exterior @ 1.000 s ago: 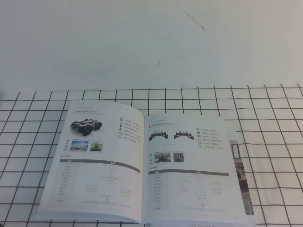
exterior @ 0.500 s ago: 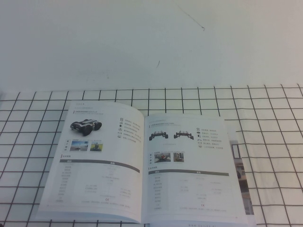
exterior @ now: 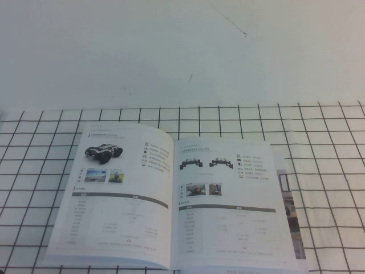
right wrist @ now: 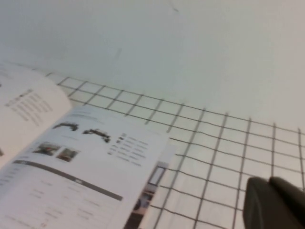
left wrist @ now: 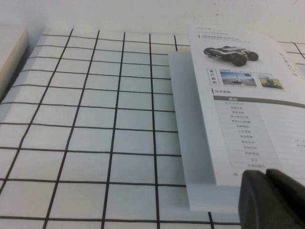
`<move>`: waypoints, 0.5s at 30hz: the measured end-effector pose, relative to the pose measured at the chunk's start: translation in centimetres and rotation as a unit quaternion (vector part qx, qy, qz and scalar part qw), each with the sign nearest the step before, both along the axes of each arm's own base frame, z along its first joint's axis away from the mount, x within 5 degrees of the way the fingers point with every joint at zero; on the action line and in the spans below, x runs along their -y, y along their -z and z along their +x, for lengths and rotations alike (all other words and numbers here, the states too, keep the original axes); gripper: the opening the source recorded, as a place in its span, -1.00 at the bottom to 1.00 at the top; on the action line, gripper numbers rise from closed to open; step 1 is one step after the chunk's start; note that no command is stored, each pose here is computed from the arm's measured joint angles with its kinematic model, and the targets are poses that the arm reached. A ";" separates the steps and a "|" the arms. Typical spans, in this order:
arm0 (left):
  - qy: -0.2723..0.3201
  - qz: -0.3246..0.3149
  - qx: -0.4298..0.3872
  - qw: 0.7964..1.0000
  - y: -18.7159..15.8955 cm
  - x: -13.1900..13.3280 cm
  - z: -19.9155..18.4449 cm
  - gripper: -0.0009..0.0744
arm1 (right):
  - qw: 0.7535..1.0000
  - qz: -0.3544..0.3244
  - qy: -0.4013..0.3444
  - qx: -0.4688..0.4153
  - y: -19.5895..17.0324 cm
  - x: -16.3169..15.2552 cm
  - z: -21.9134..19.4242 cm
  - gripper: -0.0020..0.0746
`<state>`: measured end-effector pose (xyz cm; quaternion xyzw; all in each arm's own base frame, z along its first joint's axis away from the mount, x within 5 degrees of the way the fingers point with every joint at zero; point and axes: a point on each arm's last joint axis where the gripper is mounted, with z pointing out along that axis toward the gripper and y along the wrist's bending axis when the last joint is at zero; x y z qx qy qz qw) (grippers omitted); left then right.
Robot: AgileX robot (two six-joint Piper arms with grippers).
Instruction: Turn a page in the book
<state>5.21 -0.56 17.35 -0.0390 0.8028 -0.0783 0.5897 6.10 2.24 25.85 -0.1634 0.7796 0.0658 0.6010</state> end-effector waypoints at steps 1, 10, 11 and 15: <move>0.000 0.000 0.000 1.000 0.0 0.0 0.0 -0.98 | 1.000 0.008 0.022 0.001 0.8 0.3 -0.1 -0.94; 0.000 0.000 0.000 1.000 0.0 0.0 0.0 -0.98 | 0.993 0.065 0.086 -0.038 8.6 1.2 -0.9 -0.94; 0.000 0.000 0.000 1.000 0.0 0.0 0.0 -0.98 | 0.993 0.064 0.088 -0.053 9.0 1.2 -1.0 -0.94; 0.000 0.001 0.000 1.000 0.0 0.0 0.0 -0.98 | 0.991 0.073 0.095 -0.067 9.3 1.2 -1.1 -0.94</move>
